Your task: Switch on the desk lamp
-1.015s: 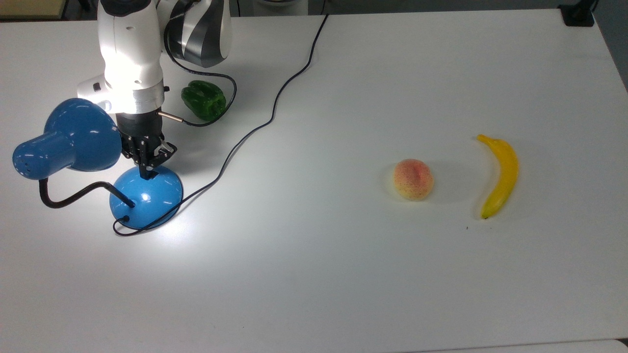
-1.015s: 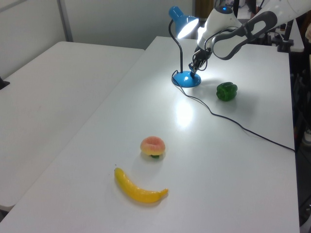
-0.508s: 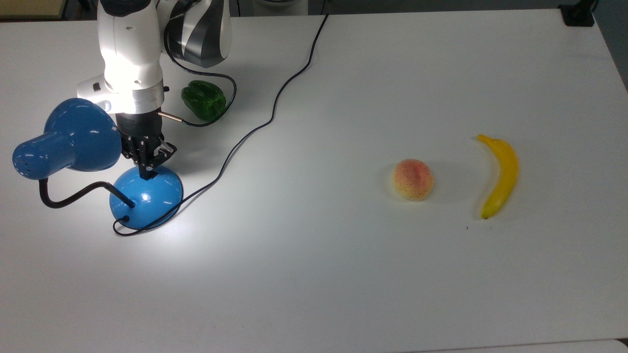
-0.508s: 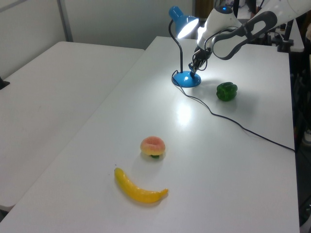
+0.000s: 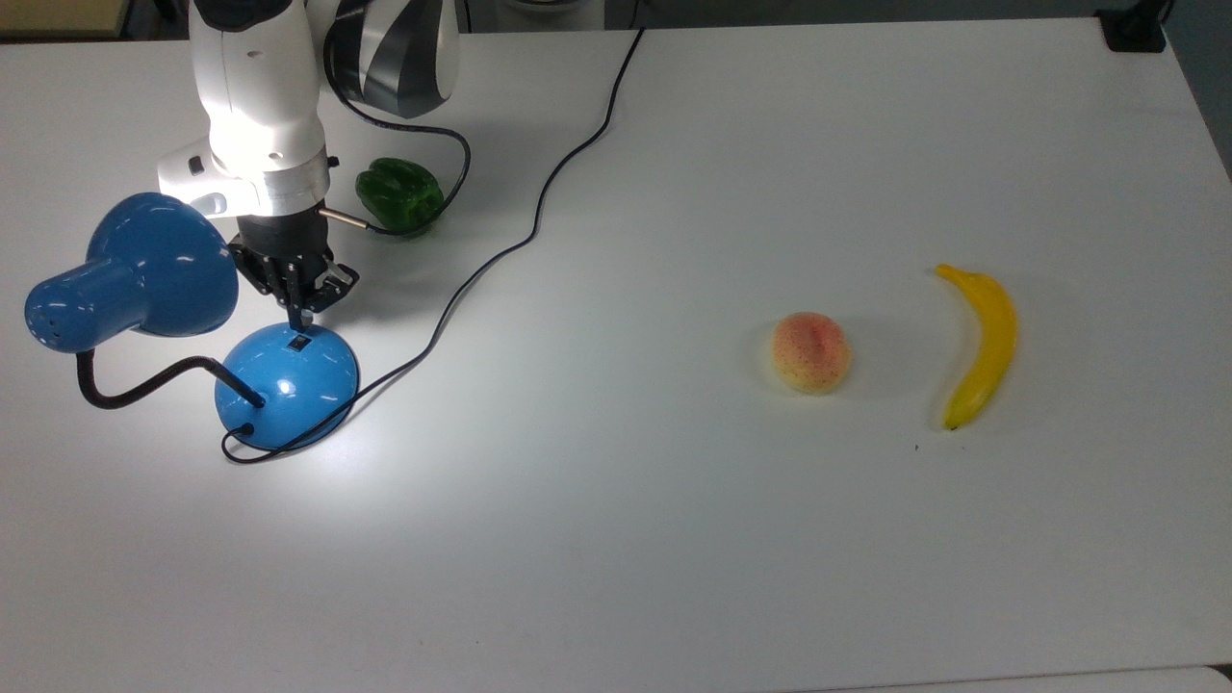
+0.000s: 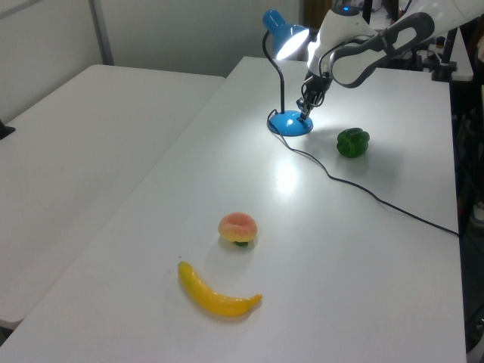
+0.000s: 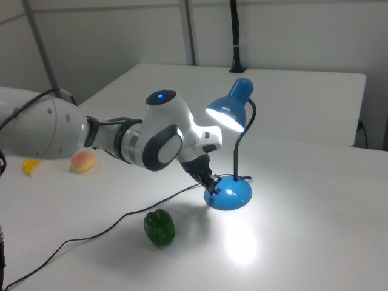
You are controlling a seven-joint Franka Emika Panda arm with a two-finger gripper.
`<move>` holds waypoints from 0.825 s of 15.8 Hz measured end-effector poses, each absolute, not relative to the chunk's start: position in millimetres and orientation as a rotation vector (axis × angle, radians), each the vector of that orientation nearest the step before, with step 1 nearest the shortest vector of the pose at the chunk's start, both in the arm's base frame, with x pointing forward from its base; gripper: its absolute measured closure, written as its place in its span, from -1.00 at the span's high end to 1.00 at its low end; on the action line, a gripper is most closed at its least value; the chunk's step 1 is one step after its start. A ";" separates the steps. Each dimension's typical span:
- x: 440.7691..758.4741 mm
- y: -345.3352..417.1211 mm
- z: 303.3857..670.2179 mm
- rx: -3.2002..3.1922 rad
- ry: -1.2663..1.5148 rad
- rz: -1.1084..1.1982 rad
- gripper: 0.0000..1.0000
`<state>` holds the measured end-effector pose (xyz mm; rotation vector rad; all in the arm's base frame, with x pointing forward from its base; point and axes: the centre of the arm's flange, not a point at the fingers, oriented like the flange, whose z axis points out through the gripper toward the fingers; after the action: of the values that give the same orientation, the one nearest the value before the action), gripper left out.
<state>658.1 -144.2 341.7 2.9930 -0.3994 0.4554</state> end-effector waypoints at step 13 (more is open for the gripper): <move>616.2 -2.4 453.1 3.054 -0.045 0.078 -0.98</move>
<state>616.2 -2.4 453.1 3.0539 -0.0448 0.0780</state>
